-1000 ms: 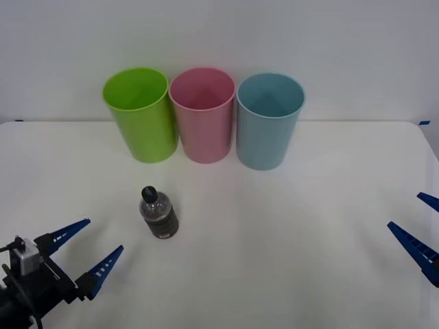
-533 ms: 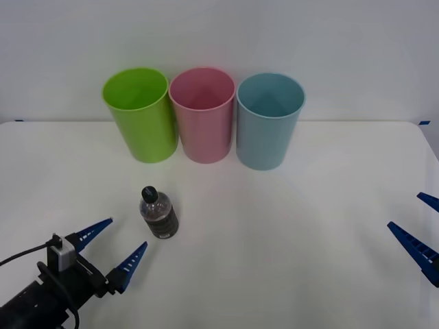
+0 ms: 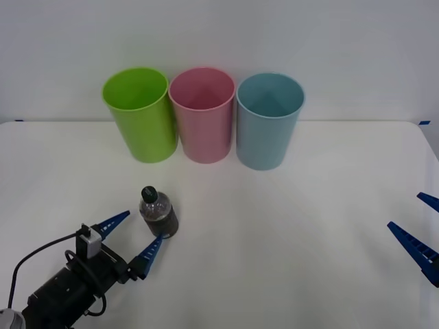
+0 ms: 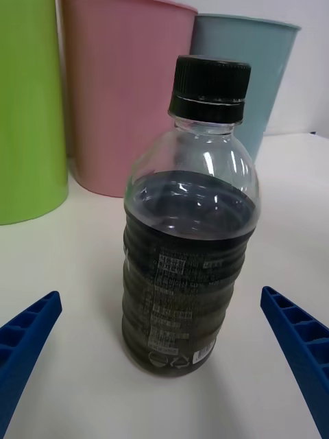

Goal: Grasp the object on the table and drop it into the matching bin: aluminum can to the light blue bin, PET bottle to the pink bin.

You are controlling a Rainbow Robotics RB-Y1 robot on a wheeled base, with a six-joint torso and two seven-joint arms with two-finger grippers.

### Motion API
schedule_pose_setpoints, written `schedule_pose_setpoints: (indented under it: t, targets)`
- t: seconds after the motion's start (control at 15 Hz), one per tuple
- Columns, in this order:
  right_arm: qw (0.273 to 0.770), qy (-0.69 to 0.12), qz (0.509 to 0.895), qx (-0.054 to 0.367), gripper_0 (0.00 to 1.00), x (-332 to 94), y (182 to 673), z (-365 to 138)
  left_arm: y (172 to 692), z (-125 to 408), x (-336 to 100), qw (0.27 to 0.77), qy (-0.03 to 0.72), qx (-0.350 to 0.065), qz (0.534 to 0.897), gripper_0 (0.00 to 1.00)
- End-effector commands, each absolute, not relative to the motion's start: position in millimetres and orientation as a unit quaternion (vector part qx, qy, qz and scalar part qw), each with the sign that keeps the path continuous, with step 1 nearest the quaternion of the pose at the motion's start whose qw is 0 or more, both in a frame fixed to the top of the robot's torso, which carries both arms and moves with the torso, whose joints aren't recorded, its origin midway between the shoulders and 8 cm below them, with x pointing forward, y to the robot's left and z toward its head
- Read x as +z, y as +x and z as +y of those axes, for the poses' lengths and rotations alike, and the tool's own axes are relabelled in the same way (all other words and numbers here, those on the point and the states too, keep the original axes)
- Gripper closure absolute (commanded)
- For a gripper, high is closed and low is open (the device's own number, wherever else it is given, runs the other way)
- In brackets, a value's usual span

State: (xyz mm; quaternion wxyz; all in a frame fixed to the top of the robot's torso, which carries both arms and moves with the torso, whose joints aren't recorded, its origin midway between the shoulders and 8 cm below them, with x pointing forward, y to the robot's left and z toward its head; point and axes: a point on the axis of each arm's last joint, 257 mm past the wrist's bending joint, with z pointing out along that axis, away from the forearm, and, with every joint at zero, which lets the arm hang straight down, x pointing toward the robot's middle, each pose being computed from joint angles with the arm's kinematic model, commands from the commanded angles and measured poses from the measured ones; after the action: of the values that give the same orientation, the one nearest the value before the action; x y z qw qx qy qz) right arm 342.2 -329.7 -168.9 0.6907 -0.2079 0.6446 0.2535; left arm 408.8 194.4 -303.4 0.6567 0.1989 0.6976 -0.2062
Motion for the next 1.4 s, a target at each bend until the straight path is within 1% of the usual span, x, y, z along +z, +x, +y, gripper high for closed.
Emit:
schedule_pose_setpoints:
  t: [0.07, 0.4, 0.8, 1.13, 1.2, 1.27, 1.33, 1.4]
  targets:
    - [0.691, -0.208, 0.645, 0.253, 0.00, -169, 342, -330, 418, 184, -305, 0.655, 0.198, -0.209, 0.698, 0.00]
    - [0.691, -0.208, 0.645, 0.253, 0.00, -169, 342, -330, 426, 162, -305, 0.658, 0.192, -0.211, 0.697, 0.00]
    - [0.691, -0.208, 0.645, 0.253, 0.00, -169, 342, -330, 441, 154, -302, 0.663, 0.184, -0.198, 0.698, 0.00]
    - [0.691, -0.208, 0.645, 0.253, 0.00, -169, 342, -330, 441, 152, -301, 0.663, 0.185, -0.199, 0.698, 0.00]
    - [0.691, -0.208, 0.645, 0.253, 0.00, -169, 342, -330, 441, 152, -301, 0.663, 0.185, -0.199, 0.698, 0.12]
    - [0.691, -0.208, 0.645, 0.253, 0.00, -169, 342, -330, 442, 153, -301, 0.663, 0.182, -0.199, 0.698, 0.78]
    - [0.691, -0.208, 0.645, 0.253, 0.00, -169, 342, -330, 443, 153, -301, 0.663, 0.181, -0.198, 0.699, 0.96]
    - [0.691, -0.208, 0.645, 0.253, 0.00, -169, 342, -330, 443, 153, -300, 0.664, 0.181, -0.198, 0.698, 1.00]
